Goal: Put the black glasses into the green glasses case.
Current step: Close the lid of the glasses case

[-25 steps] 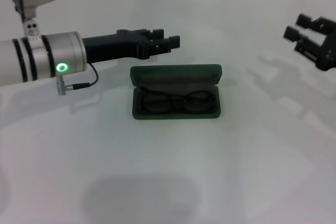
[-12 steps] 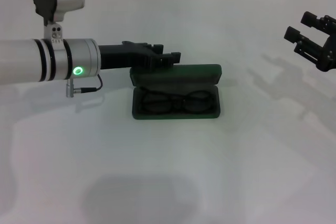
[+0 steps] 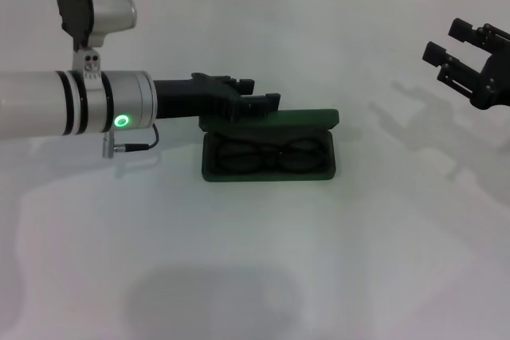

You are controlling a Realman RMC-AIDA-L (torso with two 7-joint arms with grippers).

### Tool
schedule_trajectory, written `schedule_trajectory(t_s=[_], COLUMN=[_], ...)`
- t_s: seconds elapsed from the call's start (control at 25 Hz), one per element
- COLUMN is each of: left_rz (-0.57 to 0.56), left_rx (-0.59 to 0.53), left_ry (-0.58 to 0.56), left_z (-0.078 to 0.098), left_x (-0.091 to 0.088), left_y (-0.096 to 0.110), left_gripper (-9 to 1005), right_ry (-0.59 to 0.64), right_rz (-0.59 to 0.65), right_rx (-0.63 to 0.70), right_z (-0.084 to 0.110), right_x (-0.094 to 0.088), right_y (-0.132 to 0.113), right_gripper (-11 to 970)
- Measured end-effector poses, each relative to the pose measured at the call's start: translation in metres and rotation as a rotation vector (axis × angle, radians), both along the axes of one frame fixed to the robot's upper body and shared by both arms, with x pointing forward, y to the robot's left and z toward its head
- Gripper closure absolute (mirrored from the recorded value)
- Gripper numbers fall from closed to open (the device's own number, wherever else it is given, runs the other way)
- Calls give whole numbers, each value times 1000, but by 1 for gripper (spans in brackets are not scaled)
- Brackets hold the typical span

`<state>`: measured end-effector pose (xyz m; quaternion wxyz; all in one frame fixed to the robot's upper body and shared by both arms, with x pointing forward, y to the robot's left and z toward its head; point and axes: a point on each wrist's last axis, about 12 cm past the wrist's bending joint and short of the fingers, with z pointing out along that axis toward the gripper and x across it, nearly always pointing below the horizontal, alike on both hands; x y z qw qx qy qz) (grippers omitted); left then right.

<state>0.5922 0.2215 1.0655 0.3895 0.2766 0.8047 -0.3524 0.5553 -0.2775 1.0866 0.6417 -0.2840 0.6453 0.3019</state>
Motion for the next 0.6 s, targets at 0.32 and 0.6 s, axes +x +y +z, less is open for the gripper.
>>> schedule_trajectory(t_s=[0.32,0.6], left_rz=[-59,-69], left_rx=[25,26], left_ry=[-54,-87], left_z=[-9,-14], left_x=[-12,-16], left_y=[0,1], left_gripper=[365,343], right_ry=[2,1], right_rz=[-1,5], right_rx=[-4,-12], right_z=[0,0], right_x=[1,3], right_y=[1,4], right_gripper=[408,408])
